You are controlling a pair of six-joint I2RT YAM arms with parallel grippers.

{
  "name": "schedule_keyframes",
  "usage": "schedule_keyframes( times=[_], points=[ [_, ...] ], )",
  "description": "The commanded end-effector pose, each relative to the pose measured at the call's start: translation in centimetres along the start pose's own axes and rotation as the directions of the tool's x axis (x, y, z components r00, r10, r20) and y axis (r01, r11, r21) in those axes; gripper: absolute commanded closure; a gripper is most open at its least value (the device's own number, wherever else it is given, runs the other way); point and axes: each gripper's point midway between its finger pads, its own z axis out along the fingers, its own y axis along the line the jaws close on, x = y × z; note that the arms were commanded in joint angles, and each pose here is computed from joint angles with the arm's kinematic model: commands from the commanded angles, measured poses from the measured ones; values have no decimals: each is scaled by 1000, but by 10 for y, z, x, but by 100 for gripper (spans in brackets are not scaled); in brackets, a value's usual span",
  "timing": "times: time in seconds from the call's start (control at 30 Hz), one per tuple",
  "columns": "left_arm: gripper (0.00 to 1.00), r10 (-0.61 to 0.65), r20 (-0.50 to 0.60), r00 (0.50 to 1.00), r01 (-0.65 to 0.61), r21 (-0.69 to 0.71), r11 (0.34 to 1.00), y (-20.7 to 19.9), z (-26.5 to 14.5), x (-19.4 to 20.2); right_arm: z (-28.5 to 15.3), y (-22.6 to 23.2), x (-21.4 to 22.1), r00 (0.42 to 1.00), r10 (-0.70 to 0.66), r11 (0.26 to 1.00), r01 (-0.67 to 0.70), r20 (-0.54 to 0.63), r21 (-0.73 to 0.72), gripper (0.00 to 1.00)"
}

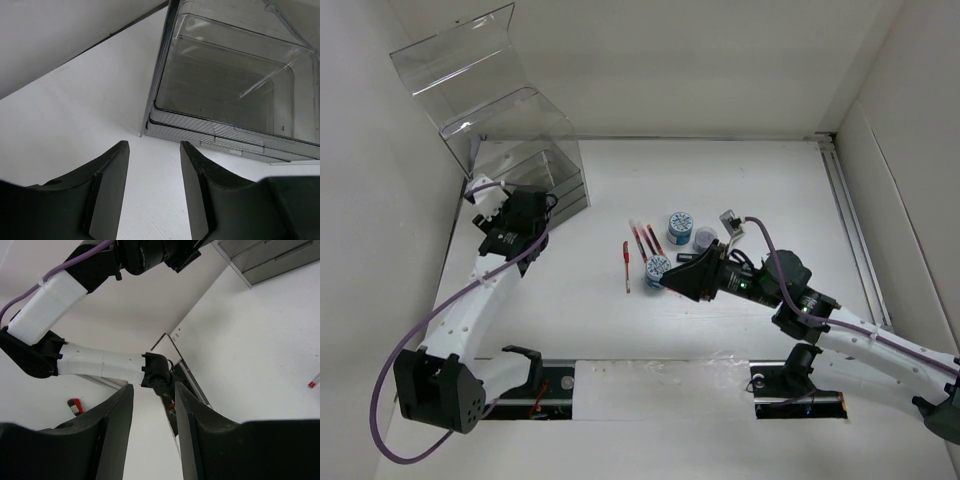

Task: Sort the stationery into containers
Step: Move the storage box to the center of the board.

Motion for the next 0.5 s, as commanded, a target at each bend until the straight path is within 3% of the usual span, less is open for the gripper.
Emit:
schedule_keyframes(
  times=[0.0, 0.27, 0.47],
  points=[
    [58, -64, 53, 997, 66, -22, 998, 0, 0, -15, -4, 16, -8, 999, -34, 998, 35, 23, -55, 55],
    [57, -16, 72, 997, 25, -120, 992, 8, 19, -30, -8, 18, -7, 999, -37, 997, 38, 22, -68, 55],
    [64, 29, 118, 993, -10, -152, 988, 3, 23, -53, -7, 17, -4, 999, -35, 997, 36, 9, -68, 55]
  ],
)
